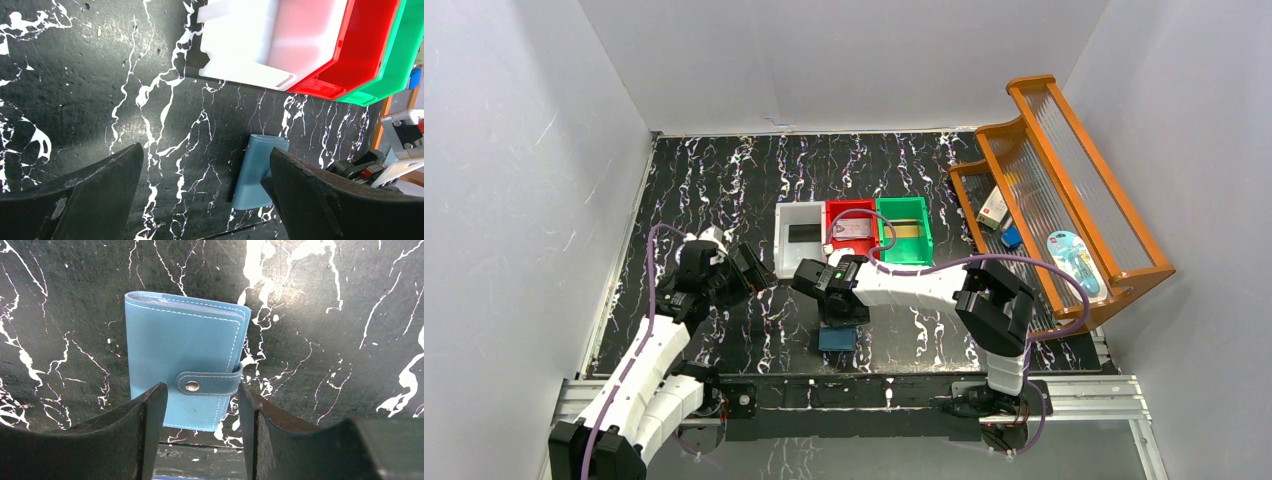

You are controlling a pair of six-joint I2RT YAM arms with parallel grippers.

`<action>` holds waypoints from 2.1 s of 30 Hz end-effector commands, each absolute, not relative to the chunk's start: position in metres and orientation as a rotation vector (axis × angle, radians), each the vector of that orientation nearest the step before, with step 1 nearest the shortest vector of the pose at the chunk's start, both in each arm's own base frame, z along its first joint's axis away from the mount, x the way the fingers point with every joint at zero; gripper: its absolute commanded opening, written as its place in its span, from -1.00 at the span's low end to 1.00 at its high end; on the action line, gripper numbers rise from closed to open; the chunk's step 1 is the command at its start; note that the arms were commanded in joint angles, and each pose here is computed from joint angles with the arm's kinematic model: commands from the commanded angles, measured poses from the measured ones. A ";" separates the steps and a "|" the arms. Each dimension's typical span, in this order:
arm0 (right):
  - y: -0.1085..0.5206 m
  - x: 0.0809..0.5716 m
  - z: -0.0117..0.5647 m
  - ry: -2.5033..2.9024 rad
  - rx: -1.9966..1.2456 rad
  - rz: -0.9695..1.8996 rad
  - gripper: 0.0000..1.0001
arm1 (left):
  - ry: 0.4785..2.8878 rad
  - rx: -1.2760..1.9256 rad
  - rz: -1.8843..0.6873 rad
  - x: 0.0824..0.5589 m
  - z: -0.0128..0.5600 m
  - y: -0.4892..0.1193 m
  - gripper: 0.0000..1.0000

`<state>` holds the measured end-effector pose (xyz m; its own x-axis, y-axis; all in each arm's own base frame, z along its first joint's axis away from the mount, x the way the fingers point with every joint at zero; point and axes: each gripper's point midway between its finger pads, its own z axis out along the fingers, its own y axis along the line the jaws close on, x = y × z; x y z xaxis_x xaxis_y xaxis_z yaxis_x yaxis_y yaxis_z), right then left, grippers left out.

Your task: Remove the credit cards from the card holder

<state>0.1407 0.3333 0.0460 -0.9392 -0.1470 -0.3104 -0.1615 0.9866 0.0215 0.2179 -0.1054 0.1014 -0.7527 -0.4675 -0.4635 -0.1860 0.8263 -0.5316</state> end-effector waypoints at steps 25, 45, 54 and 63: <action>0.330 0.140 0.026 2.858 -0.175 0.157 -0.51 | 2.564 -0.304 -1.049 0.179 0.079 -0.177 0.49; 0.352 0.147 0.054 2.695 -0.234 0.533 -0.82 | 2.730 -0.026 -1.028 0.161 0.058 -0.222 0.27; 0.339 0.152 0.078 2.605 -0.149 0.586 -0.63 | 2.765 0.032 -1.010 0.156 0.053 -0.231 0.27; 0.290 0.151 0.060 2.738 -0.093 0.207 -0.54 | 2.780 0.111 -1.034 0.150 0.054 -0.233 0.30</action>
<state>0.1464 0.3117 0.0593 -0.9142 -0.0265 -0.4043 -0.1452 0.9530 0.2659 0.1510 -0.2270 0.0429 -0.9846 -0.0368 -0.1710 0.0791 0.7783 -0.6229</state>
